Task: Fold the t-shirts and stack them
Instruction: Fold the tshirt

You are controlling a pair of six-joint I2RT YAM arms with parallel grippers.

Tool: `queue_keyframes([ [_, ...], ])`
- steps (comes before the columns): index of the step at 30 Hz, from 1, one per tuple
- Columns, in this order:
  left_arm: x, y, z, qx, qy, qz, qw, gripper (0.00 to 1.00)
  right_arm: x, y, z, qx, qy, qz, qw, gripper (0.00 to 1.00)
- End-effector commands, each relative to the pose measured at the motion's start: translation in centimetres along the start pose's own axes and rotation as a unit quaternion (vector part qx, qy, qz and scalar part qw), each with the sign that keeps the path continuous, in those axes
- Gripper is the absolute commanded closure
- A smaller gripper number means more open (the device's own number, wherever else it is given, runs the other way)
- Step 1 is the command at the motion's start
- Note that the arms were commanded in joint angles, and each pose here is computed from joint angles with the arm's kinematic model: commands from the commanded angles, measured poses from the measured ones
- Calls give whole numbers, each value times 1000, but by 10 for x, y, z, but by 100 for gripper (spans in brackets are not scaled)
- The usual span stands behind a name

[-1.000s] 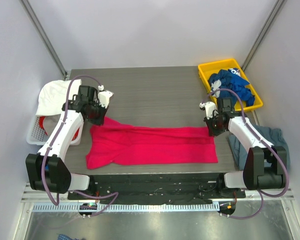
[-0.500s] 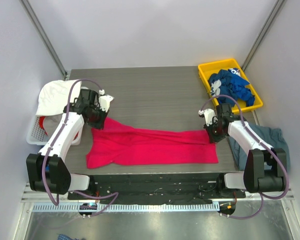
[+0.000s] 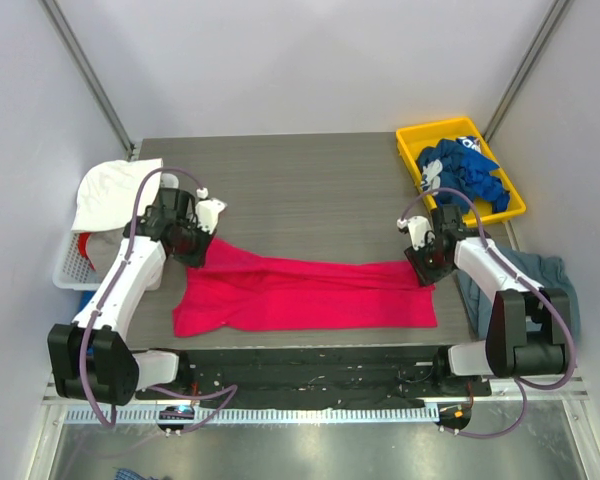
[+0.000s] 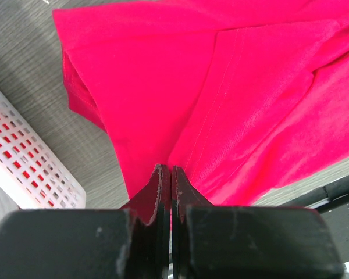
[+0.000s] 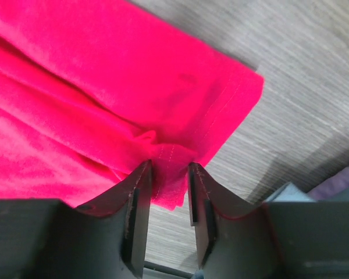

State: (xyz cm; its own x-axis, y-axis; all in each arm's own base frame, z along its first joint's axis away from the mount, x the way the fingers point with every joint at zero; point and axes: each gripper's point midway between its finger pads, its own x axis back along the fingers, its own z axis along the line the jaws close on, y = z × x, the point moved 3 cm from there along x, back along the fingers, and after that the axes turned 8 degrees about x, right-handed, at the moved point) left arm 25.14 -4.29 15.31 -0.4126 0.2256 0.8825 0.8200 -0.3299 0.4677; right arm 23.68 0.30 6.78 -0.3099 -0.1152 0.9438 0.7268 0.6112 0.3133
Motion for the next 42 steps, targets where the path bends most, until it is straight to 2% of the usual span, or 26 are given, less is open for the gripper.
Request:
queue_keyframes([
  [1, 5, -5, 1, -9, 12, -2, 1000, 100, 9, 21, -16, -3, -28, -27, 999, 60],
  [19, 7, -23, -5, -10, 3, 10, 1000, 100, 66, 17, -7, 13, -40, -43, 998, 59],
  [32, -4, -37, -5, -7, 4, 19, 1000, 100, 27, 28, -17, 13, -16, -28, 999, 60],
  [42, -9, -34, -4, -4, 2, 17, 1000, 100, 10, 29, -20, 13, -10, -18, 1000, 67],
])
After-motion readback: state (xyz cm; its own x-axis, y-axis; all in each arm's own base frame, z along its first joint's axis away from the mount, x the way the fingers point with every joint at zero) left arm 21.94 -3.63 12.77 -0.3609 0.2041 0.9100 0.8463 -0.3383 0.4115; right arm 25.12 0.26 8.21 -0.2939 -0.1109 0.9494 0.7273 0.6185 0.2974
